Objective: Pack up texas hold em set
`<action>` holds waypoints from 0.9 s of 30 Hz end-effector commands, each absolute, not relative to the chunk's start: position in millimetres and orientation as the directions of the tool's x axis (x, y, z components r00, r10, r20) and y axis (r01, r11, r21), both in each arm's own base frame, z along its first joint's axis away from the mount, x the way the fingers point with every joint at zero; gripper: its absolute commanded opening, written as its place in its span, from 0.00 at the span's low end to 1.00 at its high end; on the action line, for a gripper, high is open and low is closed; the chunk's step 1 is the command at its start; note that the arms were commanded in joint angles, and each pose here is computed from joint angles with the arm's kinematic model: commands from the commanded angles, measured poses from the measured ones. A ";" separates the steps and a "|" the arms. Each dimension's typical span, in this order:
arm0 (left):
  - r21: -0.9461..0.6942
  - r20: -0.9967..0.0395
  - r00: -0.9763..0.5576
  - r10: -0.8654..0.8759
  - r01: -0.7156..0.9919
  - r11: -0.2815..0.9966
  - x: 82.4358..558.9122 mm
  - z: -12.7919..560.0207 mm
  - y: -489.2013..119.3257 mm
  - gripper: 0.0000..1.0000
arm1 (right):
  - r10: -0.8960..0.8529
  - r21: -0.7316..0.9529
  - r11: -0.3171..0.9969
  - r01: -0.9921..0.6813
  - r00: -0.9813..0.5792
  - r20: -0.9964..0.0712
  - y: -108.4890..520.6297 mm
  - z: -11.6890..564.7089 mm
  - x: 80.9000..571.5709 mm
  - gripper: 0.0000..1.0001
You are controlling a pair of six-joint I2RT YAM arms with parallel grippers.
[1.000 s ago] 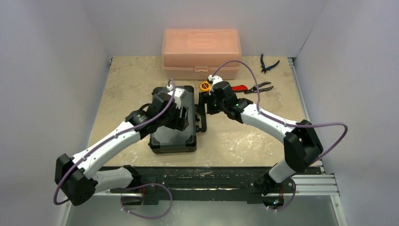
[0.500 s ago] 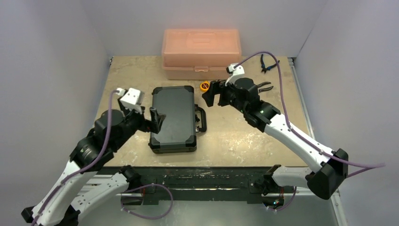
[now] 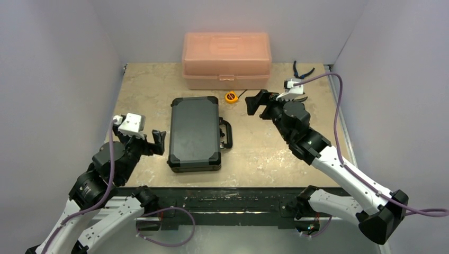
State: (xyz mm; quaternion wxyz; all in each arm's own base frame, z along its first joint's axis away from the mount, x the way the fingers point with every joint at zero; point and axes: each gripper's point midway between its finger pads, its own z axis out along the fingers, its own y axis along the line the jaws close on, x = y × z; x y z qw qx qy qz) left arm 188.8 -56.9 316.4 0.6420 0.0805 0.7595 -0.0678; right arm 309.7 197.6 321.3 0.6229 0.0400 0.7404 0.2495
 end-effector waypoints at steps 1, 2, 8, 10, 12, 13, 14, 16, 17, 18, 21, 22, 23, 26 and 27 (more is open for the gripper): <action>0.037 -0.989 -0.140 0.056 0.131 0.991 189.7 316.0 -39.0 0.90 | 0.434 0.458 0.872 -0.171 -0.158 -0.887 183.4 324.7 317.8 0.99; 0.040 -0.990 -0.130 0.057 0.126 0.991 189.5 316.6 -37.3 0.90 | 0.431 0.454 0.877 -0.159 -0.156 -0.889 181.3 322.5 318.7 0.99; 0.050 -0.989 -0.133 0.065 0.118 0.992 188.9 314.3 -34.9 0.90 | 0.409 0.433 0.879 -0.197 -0.153 -0.900 185.4 320.0 316.8 0.99; 0.054 -0.988 -0.137 0.071 0.117 0.992 189.7 313.5 -35.3 0.90 | 0.415 0.438 0.874 -0.211 -0.144 -0.898 186.1 321.5 315.8 0.99; 0.056 -0.987 -0.141 0.072 0.117 0.992 190.0 312.8 -35.5 0.90 | 0.420 0.441 0.870 -0.220 -0.139 -0.897 187.0 323.6 315.1 0.99; 0.056 -0.987 -0.141 0.073 0.117 0.992 189.8 312.7 -35.4 0.90 | 0.416 0.438 0.870 -0.227 -0.137 -0.899 187.7 324.1 314.9 0.99; 0.057 -0.987 -0.141 0.073 0.117 0.991 189.8 312.8 -35.3 0.90 | 0.415 0.436 0.869 -0.234 -0.137 -0.900 188.8 324.0 314.6 0.99; 0.057 -0.987 -0.140 0.072 0.113 0.992 189.7 312.9 -34.5 0.90 | 0.411 0.433 0.868 -0.244 -0.135 -0.901 190.0 324.2 314.1 0.99; 0.058 -0.987 -0.141 0.073 0.111 0.992 189.7 312.6 -33.9 0.90 | 0.411 0.433 0.867 -0.247 -0.135 -0.901 190.5 324.5 314.1 0.99; 0.058 -0.987 -0.140 0.073 0.110 0.992 189.6 312.7 -33.6 0.90 | 0.412 0.433 0.867 -0.248 -0.134 -0.901 190.5 324.8 314.1 0.99; 0.058 -0.988 -0.139 0.073 0.106 0.993 189.7 312.8 -33.0 0.90 | 0.408 0.428 0.867 -0.255 -0.130 -0.904 191.0 326.3 313.9 0.99; 0.059 -0.987 -0.140 0.073 0.106 0.993 189.7 312.6 -33.1 0.90 | 0.409 0.428 0.865 -0.263 -0.126 -0.904 191.5 327.5 313.4 0.99; 0.057 -0.988 -0.139 0.072 0.105 0.993 189.8 312.9 -32.9 0.90 | 0.412 0.430 0.859 -0.277 -0.124 -0.903 193.3 329.2 311.9 0.99; 0.060 -0.987 -0.140 0.075 0.104 0.993 189.9 312.4 -32.8 0.90 | 0.399 0.416 0.851 -0.320 -0.120 -0.909 198.7 332.0 308.9 0.99; 0.062 -0.987 -0.141 0.076 0.103 0.993 190.0 312.0 -32.6 0.90 | 0.394 0.411 0.849 -0.331 -0.119 -0.911 200.0 332.4 308.4 0.99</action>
